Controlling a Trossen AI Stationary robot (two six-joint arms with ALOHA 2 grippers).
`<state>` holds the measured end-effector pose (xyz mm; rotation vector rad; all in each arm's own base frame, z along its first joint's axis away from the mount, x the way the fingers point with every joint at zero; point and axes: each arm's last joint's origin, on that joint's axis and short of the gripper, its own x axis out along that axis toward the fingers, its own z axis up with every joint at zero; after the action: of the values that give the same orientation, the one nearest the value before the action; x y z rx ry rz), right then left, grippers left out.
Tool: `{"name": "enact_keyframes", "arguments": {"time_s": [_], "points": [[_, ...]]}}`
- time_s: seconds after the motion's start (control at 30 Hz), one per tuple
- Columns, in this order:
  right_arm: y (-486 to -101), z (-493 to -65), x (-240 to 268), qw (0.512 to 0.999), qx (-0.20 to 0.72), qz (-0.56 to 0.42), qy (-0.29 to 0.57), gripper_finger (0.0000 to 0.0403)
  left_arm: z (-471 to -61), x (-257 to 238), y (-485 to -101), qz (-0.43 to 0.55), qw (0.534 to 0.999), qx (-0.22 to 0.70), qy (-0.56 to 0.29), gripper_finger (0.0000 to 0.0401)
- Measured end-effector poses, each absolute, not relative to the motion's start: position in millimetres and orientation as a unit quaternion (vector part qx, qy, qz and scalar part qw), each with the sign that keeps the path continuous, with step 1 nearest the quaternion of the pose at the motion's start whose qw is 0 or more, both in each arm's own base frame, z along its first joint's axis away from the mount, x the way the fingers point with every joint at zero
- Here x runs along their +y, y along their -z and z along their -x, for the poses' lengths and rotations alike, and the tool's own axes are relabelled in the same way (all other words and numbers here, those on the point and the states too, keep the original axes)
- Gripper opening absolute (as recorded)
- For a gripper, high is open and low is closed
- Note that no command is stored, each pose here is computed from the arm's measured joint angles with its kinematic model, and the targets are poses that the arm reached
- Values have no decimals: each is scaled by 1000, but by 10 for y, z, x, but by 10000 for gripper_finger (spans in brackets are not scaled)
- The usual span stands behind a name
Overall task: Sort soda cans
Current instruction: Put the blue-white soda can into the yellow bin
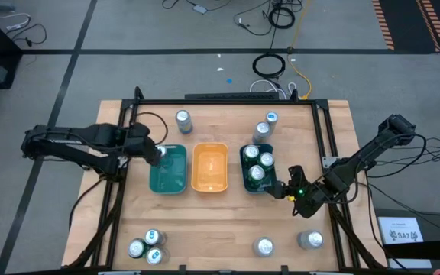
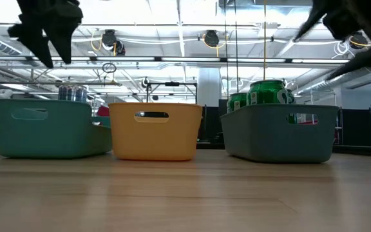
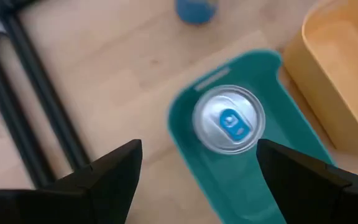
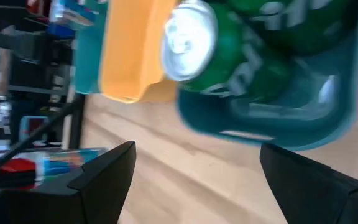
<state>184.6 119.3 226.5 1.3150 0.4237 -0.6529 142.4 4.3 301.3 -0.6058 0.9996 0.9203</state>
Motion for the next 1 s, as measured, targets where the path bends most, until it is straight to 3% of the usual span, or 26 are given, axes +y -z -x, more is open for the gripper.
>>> {"name": "enact_keyframes", "arguments": {"time_s": [0.27, 0.53, 0.73, 1.0], "points": [[-3048, -1975, 1180, 777, 140, -545, 280, 336, -1360, 66, -3233, 202, 776, 451, -392, 327], [-3774, -2562, 757, 873, 103, -365, 308, 336, -1364, 83, -3243, 150, 786, 451, -396, 327], [-4020, -3378, 184, 932, 97, -205, 282, 336, -1351, 89, -3250, 154, 786, 447, -399, 327], [-3802, -4360, -742, 934, 160, -187, 259, 336, -1172, 135, -3279, 175, 792, 420, -408, 327]]}}
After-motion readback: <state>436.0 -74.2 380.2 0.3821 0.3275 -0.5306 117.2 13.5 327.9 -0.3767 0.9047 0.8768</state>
